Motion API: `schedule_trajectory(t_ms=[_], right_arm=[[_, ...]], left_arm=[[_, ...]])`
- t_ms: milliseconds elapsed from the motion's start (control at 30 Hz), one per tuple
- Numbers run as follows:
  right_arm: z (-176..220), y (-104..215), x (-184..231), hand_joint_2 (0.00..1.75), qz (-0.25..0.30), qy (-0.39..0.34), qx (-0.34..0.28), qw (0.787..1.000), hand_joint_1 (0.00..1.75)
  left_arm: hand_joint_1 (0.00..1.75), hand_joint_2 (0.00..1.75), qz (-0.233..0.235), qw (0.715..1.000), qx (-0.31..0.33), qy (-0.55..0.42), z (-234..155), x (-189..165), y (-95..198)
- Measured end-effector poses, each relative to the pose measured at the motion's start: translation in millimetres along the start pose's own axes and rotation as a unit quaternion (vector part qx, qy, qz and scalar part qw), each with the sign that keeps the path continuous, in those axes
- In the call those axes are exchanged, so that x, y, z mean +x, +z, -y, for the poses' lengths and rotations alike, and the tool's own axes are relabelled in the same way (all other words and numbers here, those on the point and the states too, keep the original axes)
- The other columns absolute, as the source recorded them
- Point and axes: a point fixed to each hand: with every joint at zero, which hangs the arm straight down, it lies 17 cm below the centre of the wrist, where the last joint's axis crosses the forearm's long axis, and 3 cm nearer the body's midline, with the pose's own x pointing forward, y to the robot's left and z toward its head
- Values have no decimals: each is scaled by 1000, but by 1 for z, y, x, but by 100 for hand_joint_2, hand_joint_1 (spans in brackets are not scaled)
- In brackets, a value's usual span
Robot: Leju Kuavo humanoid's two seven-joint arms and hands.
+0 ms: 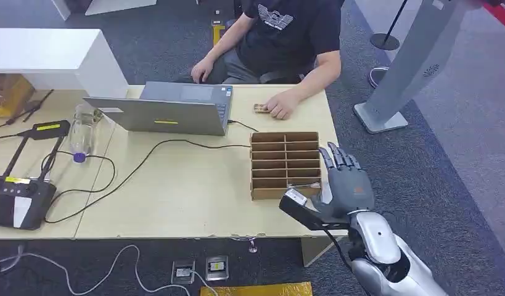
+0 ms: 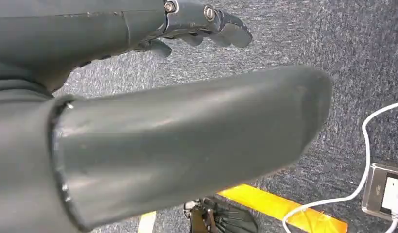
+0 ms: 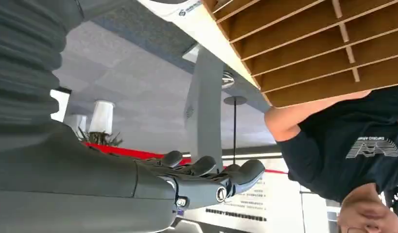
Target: Pass the card to the sensor for recognition and then transmit it.
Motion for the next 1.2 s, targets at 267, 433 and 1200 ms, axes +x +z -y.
schedule_trajectory(t_ms=[267, 433, 1200], right_arm=[[-15, 2, 11, 175, 5, -8, 12, 1000, 0], [-24, 2, 19, 175, 12, -15, 11, 1000, 0], [-74, -11, 29, 175, 17, -20, 42, 999, 0]], left_arm=[[0, 0, 0, 1000, 0, 0, 0, 0, 0], [0, 0, 1, 1000, 0, -2, 0, 0, 0], [0, 0, -2, 1000, 0, -5, 0, -1, 0]])
